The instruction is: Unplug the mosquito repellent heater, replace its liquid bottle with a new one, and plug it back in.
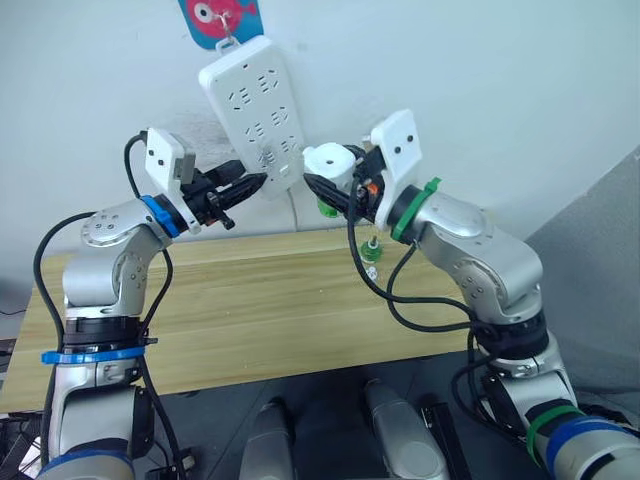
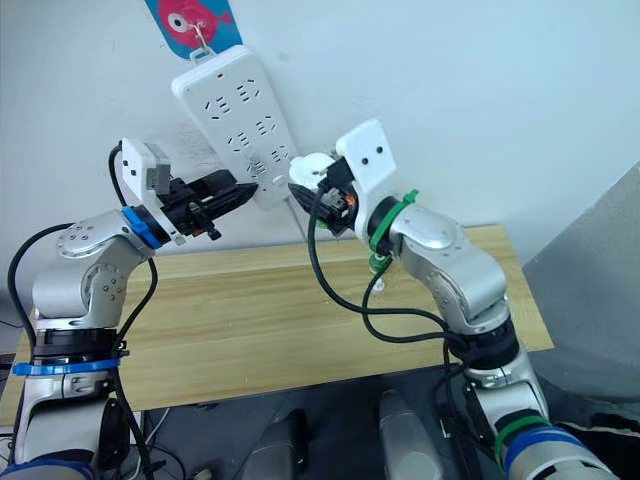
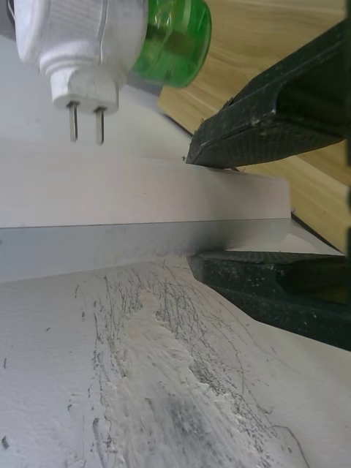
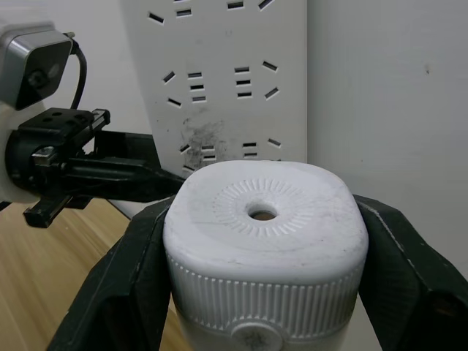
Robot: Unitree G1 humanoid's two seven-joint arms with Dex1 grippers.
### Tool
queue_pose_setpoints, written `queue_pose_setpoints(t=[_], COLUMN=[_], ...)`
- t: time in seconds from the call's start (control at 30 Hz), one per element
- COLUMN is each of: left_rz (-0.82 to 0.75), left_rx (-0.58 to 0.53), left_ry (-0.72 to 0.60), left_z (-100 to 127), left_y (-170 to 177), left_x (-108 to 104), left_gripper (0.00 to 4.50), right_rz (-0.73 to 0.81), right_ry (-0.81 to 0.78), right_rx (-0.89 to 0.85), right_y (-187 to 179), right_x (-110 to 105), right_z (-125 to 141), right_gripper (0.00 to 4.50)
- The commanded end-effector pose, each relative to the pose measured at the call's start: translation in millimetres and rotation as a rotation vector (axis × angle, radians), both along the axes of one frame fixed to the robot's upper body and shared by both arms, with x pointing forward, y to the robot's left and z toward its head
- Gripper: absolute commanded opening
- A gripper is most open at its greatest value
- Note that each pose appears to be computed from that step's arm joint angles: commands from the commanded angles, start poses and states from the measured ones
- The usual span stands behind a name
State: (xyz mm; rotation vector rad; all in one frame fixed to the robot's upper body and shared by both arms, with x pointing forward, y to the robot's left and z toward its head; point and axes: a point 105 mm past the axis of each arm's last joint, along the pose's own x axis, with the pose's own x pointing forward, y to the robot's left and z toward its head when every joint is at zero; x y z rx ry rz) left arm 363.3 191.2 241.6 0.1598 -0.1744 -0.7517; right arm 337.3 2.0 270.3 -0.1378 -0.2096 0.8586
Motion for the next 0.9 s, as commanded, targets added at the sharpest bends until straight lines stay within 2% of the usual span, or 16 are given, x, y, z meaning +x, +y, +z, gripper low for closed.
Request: queue_pose_setpoints(t=[0.03, 0.9], left_rz=[0.029, 0.011], left_rx=[0.010, 0.010], left_ry=[0.000, 0.007], left_z=[1.1, 0.3], left_y=[5.4, 2.0], left_x=[-1.2, -2.4], left_gripper=[1.32, 1.32], right_rz=[0.053, 0.035], right_ry=[-0.054, -0.073], right_rx=[0.025, 0.019], right_y=[10.4, 17.3], right_x=[-8.3, 4.6], right_z=[15.8, 15.8], right_gripper=[3.00, 3.00])
